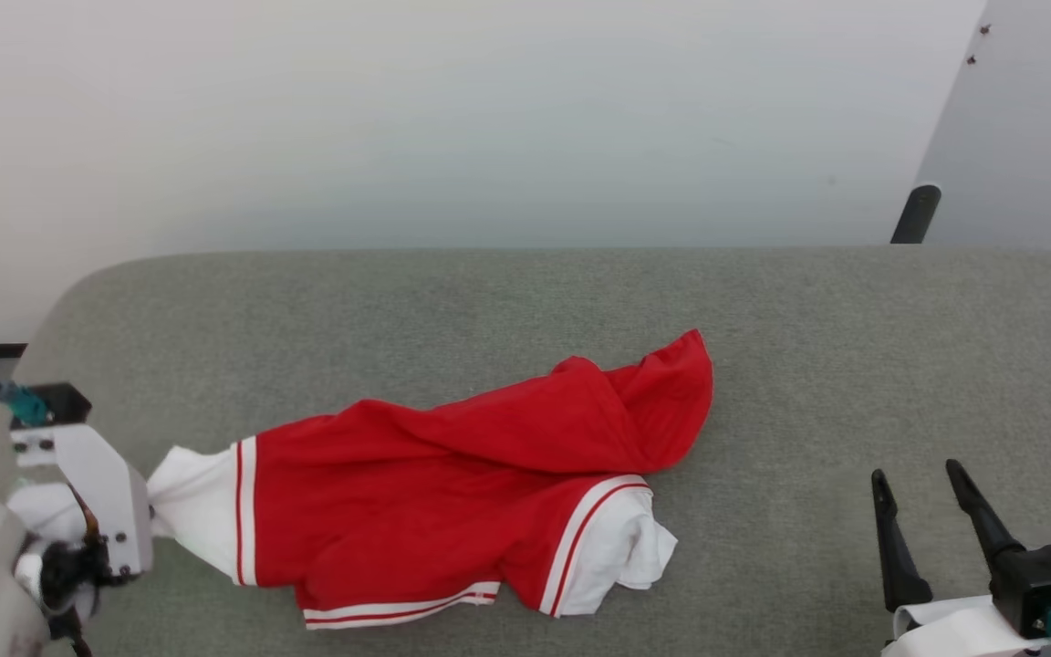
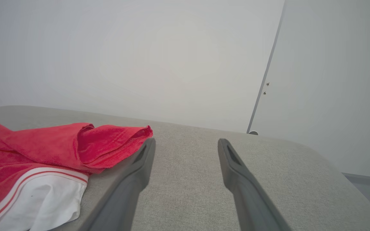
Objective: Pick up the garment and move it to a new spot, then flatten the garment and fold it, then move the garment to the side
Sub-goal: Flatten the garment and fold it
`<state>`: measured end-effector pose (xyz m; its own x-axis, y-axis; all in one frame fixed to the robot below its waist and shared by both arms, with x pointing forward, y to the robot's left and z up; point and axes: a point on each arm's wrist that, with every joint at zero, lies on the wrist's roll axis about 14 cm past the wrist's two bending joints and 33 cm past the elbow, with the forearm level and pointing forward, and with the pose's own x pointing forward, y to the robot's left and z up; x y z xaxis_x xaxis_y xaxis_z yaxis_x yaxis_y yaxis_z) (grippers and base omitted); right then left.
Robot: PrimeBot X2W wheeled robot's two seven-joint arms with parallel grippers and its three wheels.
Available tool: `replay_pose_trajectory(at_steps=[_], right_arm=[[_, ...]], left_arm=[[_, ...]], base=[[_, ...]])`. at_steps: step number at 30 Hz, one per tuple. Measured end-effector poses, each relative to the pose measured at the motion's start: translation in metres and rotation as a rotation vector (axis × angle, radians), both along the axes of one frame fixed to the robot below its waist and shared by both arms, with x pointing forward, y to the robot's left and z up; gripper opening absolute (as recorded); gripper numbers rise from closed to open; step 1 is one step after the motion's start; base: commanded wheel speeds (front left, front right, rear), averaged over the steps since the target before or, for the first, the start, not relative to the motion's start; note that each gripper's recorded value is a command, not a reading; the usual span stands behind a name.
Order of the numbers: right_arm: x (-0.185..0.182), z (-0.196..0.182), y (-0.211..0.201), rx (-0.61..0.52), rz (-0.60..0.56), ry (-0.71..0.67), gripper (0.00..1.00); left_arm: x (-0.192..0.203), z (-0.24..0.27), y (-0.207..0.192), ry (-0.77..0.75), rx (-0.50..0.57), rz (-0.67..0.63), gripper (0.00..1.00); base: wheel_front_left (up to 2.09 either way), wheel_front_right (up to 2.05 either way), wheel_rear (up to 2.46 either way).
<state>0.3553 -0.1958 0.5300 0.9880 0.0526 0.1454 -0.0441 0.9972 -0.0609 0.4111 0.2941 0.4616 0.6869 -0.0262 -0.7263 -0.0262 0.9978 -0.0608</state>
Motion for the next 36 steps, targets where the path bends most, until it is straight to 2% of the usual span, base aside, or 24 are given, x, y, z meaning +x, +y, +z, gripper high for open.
replay_pose_trajectory(at_steps=[1,2,3,6,7,13,19,26,36], right_arm=[[0.000,-0.001,0.002,0.002,0.007,0.002,1.00],[0.001,-0.001,0.005,0.003,0.014,0.004,1.00],[0.001,-0.002,0.007,0.005,0.020,0.007,1.00],[0.002,-0.005,0.012,0.005,0.037,0.017,1.00],[0.002,-0.006,0.013,0.006,0.043,0.019,1.00],[0.004,-0.005,0.024,-0.003,0.089,0.029,1.00],[0.004,-0.001,0.030,-0.007,0.117,0.028,1.00],[0.000,-0.002,0.042,-0.006,0.156,0.041,1.00],[-0.002,0.003,0.057,-0.012,0.205,0.042,1.00]], left_arm=[[-0.003,-0.003,0.001,0.002,-0.008,0.008,0.00],[-0.006,-0.005,0.001,0.001,-0.010,0.012,0.09],[-0.007,-0.005,0.001,-0.006,-0.013,0.014,0.27],[-0.007,-0.004,-0.001,-0.023,-0.020,0.014,0.58],[-0.006,-0.002,-0.002,-0.037,-0.022,0.012,1.00],[-0.005,0.009,-0.004,-0.086,-0.015,-0.005,1.00],[-0.003,0.031,-0.010,-0.199,-0.022,-0.021,1.00],[-0.015,0.045,-0.012,-0.318,-0.032,-0.015,1.00],[-0.047,0.044,-0.006,-0.370,-0.046,0.033,1.00]], base=[[0.00,0.00,0.00],[0.00,0.00,0.00],[0.00,0.00,0.00],[0.00,0.00,0.00],[0.00,0.00,0.00],[0.00,0.00,0.00],[0.00,0.00,0.00],[0.00,0.00,0.00],[0.00,0.00,0.00]])
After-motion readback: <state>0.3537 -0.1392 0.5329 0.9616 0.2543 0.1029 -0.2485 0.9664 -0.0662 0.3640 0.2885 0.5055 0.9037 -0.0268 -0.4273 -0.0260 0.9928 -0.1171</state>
